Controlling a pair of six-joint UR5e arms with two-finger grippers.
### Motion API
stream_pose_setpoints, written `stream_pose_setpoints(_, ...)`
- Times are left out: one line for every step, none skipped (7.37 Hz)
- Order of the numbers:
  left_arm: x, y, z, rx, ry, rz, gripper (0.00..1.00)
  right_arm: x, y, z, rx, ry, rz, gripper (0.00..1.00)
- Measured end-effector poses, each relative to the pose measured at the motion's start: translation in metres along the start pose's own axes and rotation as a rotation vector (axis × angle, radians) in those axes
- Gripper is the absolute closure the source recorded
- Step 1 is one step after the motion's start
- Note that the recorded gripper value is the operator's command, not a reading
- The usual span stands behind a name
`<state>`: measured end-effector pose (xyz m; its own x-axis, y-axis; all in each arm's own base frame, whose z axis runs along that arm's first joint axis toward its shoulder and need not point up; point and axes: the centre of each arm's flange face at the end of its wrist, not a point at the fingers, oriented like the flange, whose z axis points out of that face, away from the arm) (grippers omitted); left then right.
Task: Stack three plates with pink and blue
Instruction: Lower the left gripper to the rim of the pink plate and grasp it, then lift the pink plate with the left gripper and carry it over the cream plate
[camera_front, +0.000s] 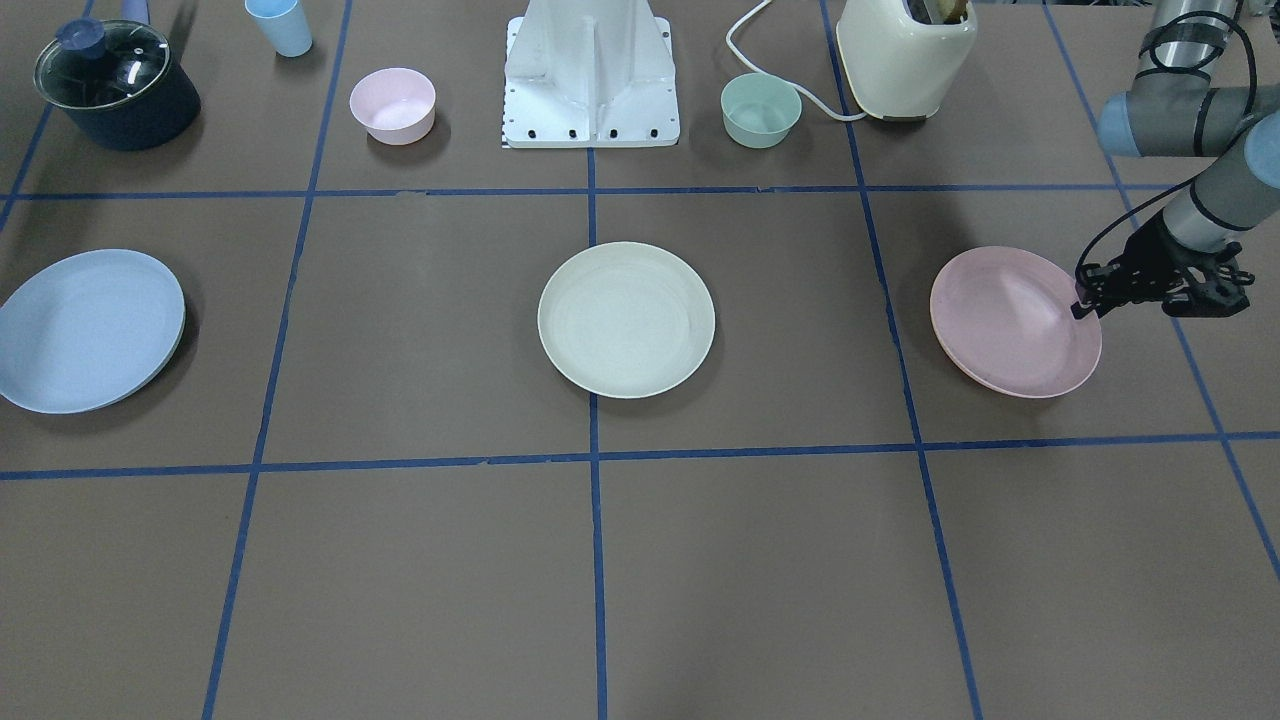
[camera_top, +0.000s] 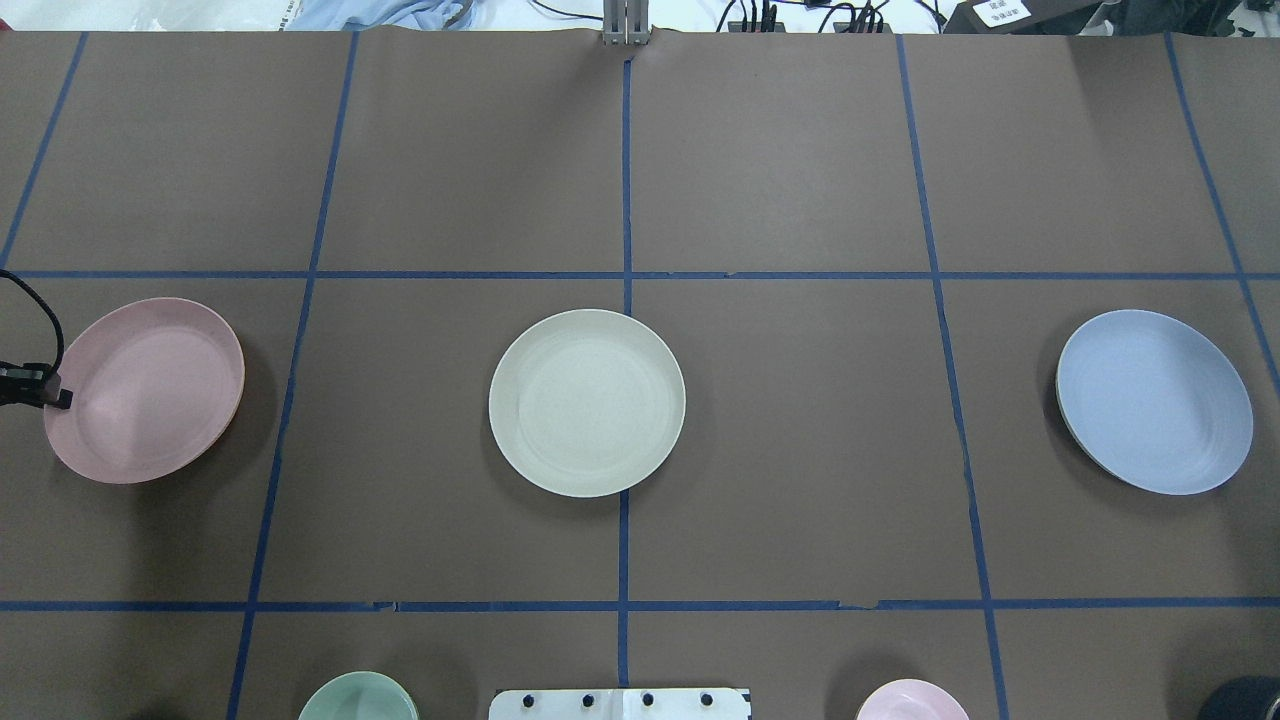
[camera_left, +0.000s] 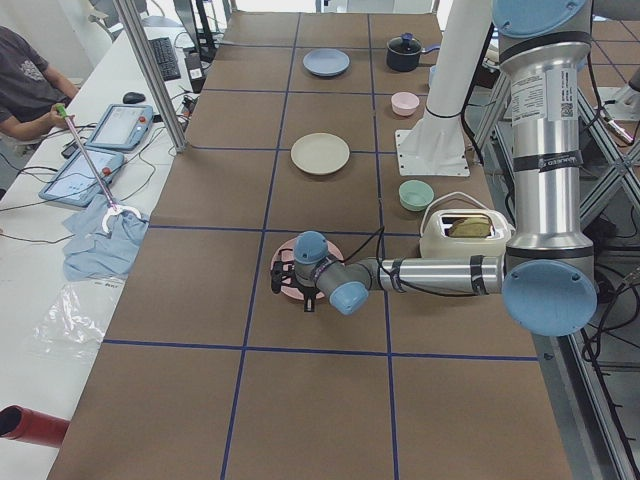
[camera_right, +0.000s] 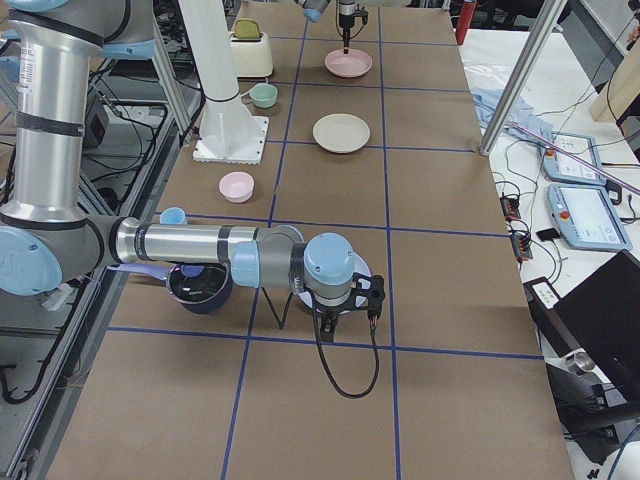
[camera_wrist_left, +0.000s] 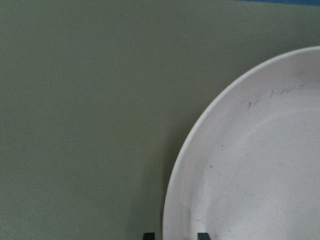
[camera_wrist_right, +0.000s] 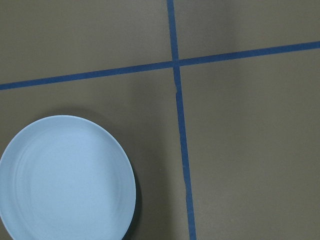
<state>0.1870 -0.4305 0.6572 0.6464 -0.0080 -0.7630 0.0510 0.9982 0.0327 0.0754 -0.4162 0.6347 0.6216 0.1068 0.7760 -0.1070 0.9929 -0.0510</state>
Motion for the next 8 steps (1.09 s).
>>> stream_pose_setpoints(-0.001, 0.001, 0.000, 0.002, -0.003, 0.000, 1.00, 0.000, 0.000, 0.000, 0.000, -0.002, 0.000, 0.00)
stream_pose_setpoints(-0.001, 0.001, -0.001, 0.004, -0.003, 0.000, 1.00, 0.000, 0.000, 0.000, -0.001, -0.003, 0.000, 0.00)
stream_pose_setpoints(0.002, 0.001, -0.004, 0.009, 0.001, 0.001, 1.00, 0.000, 0.000, 0.000, 0.000, -0.003, -0.002, 0.00)
stream_pose_setpoints(0.008, 0.000, -0.011, 0.020, 0.012, 0.006, 1.00, -0.002, -0.002, -0.001, 0.002, -0.003, -0.005, 0.00)
stream_pose_setpoints(0.017, -0.002, -0.021, 0.033, 0.029, 0.014, 1.00, -0.004, -0.005, -0.003, 0.006, -0.004, -0.009, 0.00)
stream_pose_setpoints(0.029, -0.004, -0.033, 0.033, 0.048, 0.019, 1.00, -0.006, -0.007, -0.004, 0.011, -0.004, -0.015, 0.00)
stream_pose_setpoints(0.043, -0.010, -0.048, 0.020, 0.077, 0.012, 1.00, -0.009, -0.010, -0.006, 0.016, -0.005, -0.022, 0.00)
stream_pose_setpoints(0.059, -0.018, -0.067, 0.009, 0.119, -0.004, 1.00, -0.011, -0.012, -0.008, 0.019, -0.005, -0.028, 0.00)
